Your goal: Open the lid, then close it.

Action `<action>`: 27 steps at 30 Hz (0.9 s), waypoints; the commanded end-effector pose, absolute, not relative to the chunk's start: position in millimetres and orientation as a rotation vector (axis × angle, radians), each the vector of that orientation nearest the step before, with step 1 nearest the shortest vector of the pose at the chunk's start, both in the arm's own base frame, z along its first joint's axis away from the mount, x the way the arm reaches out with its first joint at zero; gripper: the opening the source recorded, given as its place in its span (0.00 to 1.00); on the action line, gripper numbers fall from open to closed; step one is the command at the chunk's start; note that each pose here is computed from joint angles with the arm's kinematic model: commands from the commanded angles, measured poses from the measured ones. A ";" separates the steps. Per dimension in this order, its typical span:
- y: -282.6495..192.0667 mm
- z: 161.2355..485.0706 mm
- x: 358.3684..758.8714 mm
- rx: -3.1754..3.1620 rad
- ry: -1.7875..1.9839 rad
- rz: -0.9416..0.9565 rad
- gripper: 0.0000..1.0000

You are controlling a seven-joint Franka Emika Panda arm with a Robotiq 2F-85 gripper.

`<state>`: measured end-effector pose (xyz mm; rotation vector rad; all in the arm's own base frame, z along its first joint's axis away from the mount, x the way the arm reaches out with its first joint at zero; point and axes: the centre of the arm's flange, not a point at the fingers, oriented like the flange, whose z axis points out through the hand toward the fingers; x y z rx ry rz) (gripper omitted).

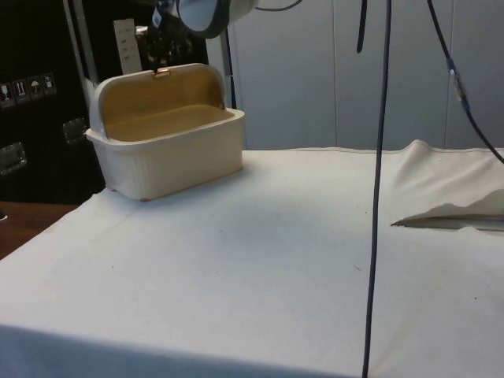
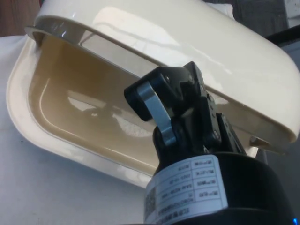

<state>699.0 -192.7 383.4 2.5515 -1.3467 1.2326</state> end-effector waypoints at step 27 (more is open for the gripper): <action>-179.4 368.0 686.6 2.564 -1.445 1.137 0.00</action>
